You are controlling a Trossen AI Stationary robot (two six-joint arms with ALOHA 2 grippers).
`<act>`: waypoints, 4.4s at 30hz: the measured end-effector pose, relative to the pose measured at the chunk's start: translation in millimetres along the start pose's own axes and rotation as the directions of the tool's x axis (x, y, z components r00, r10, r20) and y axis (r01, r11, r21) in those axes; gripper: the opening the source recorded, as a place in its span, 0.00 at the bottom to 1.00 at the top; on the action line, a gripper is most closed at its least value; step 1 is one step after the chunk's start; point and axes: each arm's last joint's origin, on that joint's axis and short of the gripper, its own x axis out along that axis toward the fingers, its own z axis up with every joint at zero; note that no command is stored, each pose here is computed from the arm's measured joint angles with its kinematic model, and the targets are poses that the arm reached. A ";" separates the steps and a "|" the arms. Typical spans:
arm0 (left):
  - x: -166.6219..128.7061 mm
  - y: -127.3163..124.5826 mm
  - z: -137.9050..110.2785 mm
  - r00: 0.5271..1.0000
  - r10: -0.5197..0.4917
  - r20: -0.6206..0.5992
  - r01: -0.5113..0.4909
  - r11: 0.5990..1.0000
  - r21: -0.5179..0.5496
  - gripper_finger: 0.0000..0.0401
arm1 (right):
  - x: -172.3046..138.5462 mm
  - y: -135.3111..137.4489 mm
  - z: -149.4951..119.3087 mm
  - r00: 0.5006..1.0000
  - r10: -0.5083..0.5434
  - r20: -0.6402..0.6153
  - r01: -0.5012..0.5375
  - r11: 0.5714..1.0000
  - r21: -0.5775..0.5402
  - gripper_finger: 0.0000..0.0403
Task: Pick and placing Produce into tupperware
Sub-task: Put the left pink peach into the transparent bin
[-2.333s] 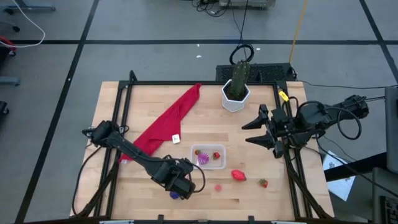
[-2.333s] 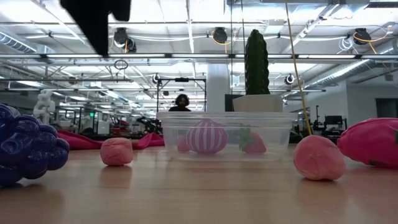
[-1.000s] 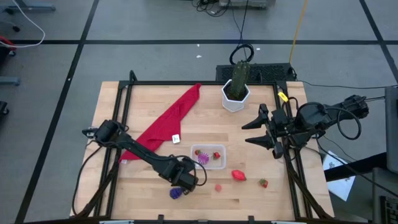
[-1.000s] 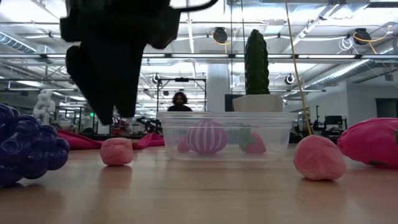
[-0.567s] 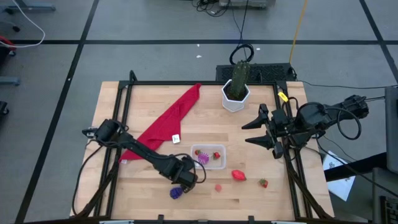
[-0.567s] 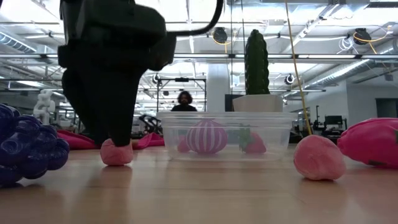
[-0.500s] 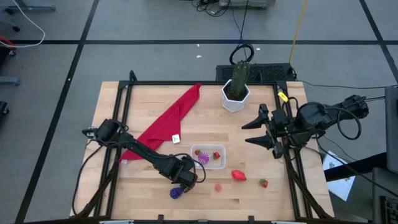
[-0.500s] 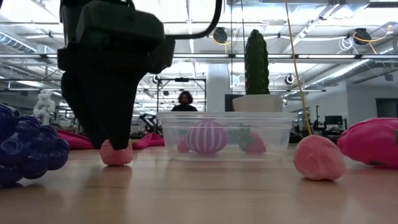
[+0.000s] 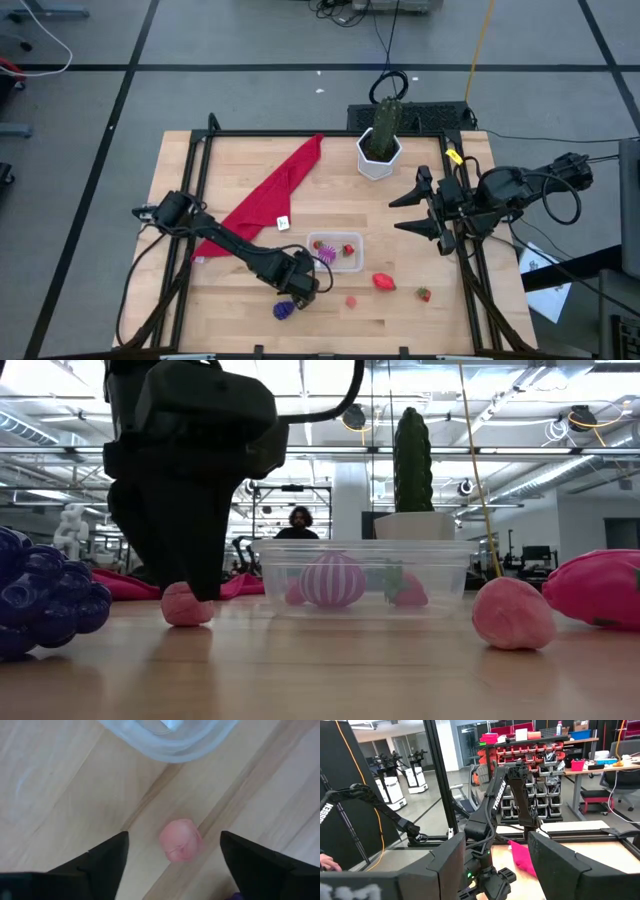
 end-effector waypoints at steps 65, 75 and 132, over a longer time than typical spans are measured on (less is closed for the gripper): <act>-112.8 2.4 75.4 0.971 -0.214 0.110 0.206 0.975 0.085 0.29 | -3.1 0.4 6.7 0.998 0.010 0.062 -0.011 1.000 0.010 0.52; -66.6 -8.6 107.0 0.998 -0.055 0.019 0.051 0.983 0.174 0.29 | -27.4 -2.2 23.2 0.981 0.025 0.192 -0.016 0.999 -0.047 0.52; -5.0 -17.0 150.1 0.996 0.035 0.082 -0.059 0.948 0.312 0.32 | -22.8 -1.7 20.9 0.984 0.021 0.174 -0.019 1.000 -0.017 0.52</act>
